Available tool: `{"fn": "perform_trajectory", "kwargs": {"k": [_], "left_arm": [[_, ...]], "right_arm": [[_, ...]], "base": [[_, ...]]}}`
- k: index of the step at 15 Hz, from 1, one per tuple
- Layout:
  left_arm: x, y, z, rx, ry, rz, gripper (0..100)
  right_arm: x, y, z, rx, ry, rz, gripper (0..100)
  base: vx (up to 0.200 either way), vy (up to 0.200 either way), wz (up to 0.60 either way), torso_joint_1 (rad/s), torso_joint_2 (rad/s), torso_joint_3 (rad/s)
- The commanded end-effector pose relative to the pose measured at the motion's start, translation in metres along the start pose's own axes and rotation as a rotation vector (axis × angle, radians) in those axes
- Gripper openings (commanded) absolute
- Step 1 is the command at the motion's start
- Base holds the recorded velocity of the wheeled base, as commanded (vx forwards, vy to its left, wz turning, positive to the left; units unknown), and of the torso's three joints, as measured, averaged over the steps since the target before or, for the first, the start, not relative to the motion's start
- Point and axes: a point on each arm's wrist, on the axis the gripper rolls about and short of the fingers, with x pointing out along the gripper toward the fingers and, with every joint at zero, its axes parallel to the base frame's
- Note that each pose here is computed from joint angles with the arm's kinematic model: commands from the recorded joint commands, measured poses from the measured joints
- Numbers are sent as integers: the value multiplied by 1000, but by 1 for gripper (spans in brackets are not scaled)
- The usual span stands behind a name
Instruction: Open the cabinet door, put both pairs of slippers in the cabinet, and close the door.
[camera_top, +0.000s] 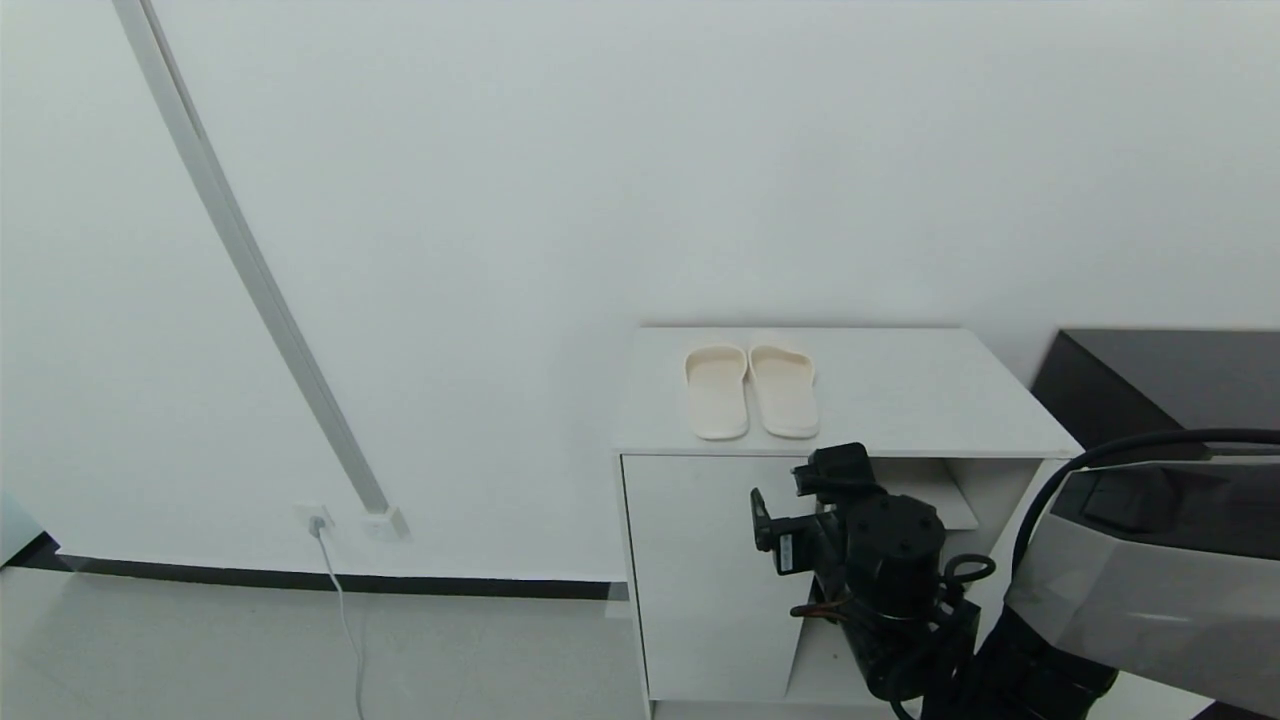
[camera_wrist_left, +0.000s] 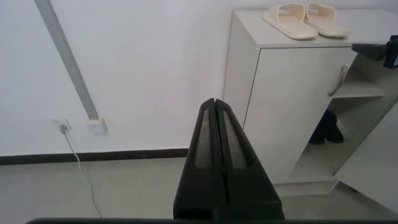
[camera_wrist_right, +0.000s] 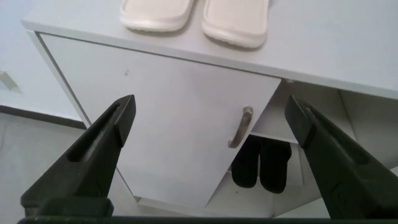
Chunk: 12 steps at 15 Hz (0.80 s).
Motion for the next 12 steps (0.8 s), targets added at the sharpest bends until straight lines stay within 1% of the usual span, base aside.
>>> {"fn": "perform_trajectory", "kwargs": {"k": [1,3,5,7,8,10,12], "left_arm": [[0,0,0,0,1,0,0],[0,0,0,0,1,0,0],[0,0,0,17,1,0,0],[0,0,0,12,1,-2,0],[0,0,0,12,1,-2,0],[0,0,0,10,1,-2,0],[0,0,0,9,0,0,0]], "right_arm": [[0,1,0,-1,-1,2,100],[1,-1,2,2,-5,-4,100],[1,0,4,12,-28,6,100],[0,1,4,-17,-75,28,100],[0,0,7,-34,-88,25,100],[15,9,18,-36,-66,17,100],[30,14,36,-1,2,8,100]], "base": [[0,0,0,173,-359,-193],[0,0,0,168,-346,-183],[0,0,0,158,-356,-193],[0,0,0,141,-310,-149],[0,0,0,41,-61,-41],[0,0,0,0,0,0],[0,0,0,0,0,0]]}}
